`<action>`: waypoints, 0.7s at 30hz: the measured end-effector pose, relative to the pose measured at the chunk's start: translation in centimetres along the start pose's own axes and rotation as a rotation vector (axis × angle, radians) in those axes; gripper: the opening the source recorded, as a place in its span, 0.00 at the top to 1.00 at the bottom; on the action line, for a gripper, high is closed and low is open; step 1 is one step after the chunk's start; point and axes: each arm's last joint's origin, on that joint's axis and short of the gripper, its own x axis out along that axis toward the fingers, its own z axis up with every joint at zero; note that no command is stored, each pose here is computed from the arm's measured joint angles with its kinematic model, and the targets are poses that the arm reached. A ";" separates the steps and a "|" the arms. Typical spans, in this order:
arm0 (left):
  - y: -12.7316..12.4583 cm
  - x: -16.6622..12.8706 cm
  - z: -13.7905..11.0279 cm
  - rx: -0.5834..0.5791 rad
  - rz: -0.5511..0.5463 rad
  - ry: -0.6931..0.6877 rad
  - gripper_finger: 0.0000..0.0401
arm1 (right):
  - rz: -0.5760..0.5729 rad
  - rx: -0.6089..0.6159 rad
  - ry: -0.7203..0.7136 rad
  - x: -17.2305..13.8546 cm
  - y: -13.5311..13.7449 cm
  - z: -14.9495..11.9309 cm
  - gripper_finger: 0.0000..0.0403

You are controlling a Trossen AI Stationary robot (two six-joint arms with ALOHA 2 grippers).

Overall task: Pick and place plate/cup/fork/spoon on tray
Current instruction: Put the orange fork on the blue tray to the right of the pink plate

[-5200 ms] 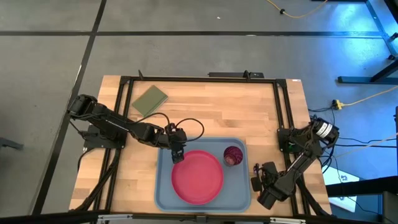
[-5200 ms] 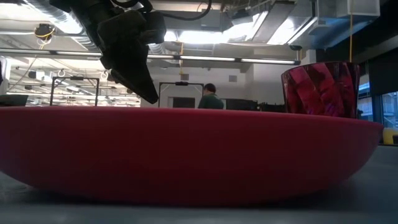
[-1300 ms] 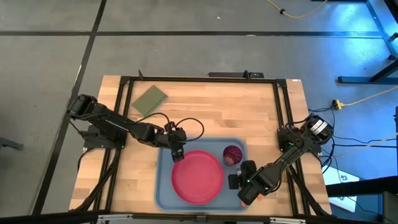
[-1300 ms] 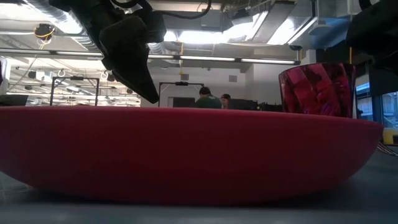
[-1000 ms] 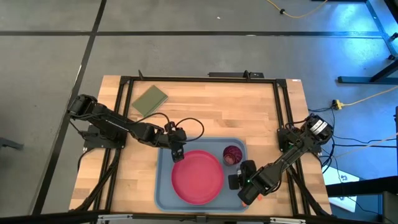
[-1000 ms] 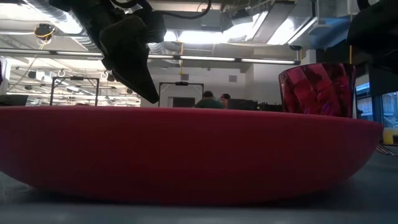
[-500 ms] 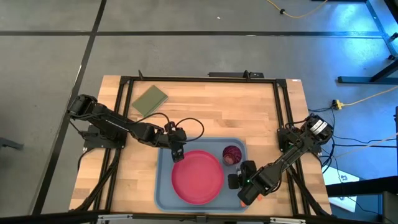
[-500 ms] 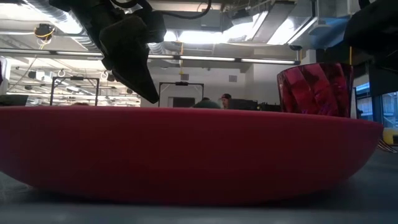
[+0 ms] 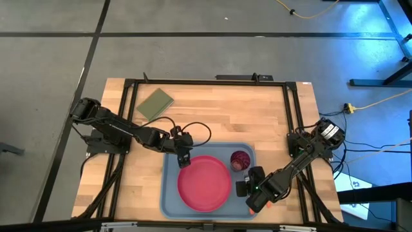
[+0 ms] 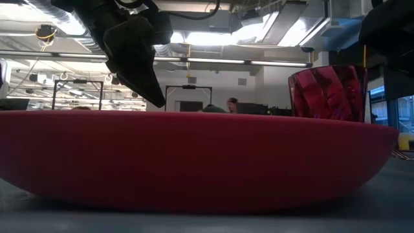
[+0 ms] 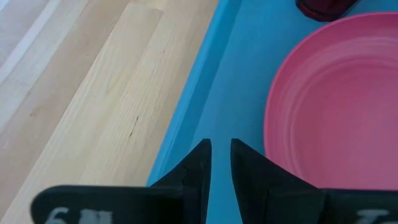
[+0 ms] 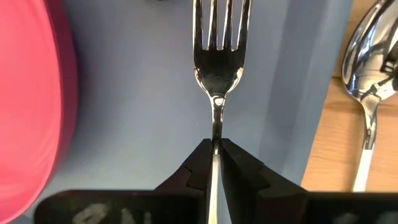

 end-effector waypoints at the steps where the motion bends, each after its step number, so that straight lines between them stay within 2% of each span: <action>1: 0.0 0.0 0.0 0.000 0.000 0.000 0.86 | 0.001 -0.001 0.000 0.0 0.0 0.0 0.91; 14: 0.0 0.0 0.0 -0.001 0.000 0.000 0.86 | 0.004 0.028 0.017 0.0 0.1 -0.1 0.91; 21: 0.0 0.0 0.0 -0.001 0.000 0.000 0.86 | 0.017 -0.025 -0.001 0.0 0.1 -0.1 0.91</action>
